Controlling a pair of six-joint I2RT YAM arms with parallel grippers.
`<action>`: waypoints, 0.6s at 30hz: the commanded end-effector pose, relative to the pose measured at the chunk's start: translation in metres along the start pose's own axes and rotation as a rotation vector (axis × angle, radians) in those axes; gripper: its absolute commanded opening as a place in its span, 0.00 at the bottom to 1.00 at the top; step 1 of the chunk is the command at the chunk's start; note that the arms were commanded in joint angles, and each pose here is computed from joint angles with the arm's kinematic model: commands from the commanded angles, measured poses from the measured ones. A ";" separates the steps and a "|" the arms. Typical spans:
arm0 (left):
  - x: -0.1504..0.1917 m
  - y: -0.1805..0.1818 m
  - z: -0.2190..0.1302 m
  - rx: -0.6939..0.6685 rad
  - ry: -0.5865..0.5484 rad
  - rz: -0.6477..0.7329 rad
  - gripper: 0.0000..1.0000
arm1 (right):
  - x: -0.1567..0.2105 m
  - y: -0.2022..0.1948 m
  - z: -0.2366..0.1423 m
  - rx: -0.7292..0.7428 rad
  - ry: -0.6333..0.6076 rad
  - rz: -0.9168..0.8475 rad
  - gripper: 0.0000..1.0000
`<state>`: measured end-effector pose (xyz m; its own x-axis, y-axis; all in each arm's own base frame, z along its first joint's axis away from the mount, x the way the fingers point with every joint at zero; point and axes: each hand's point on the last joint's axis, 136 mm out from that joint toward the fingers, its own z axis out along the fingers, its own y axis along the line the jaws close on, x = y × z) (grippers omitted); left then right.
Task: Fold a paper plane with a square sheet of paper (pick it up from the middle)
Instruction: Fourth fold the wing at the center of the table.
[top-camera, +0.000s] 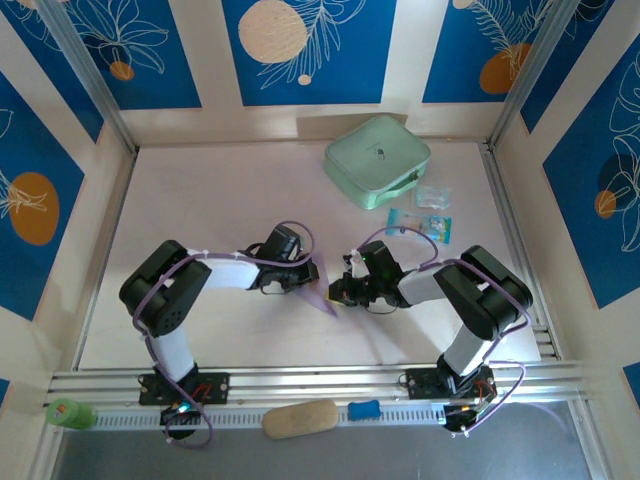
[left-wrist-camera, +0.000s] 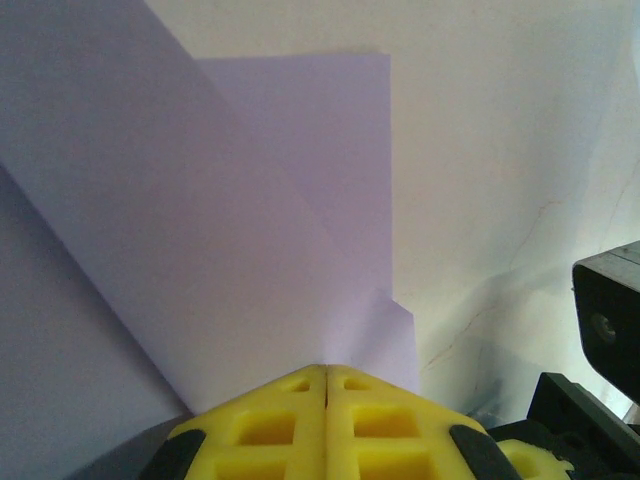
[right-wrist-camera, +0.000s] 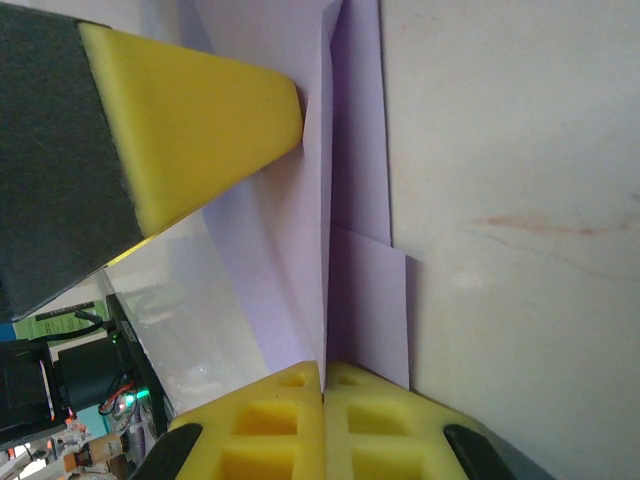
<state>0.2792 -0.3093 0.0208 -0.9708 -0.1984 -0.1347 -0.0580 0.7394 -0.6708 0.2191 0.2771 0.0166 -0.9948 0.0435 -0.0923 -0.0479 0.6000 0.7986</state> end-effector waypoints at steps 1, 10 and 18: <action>0.006 0.011 0.007 -0.053 0.029 0.007 0.02 | 0.016 -0.029 0.002 0.096 0.051 0.066 0.03; 0.014 0.021 0.012 -0.086 0.069 -0.002 0.02 | 0.016 -0.028 0.002 0.092 0.054 0.068 0.04; 0.015 0.023 0.012 -0.099 0.074 0.001 0.01 | 0.019 -0.020 -0.004 0.077 0.059 0.059 0.08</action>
<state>0.2809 -0.3134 0.0199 -0.9745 -0.1855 -0.1260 -0.0552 0.7430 -0.6670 0.2182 0.2770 0.0175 -0.9952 0.0417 -0.0884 -0.0458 0.6001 0.7986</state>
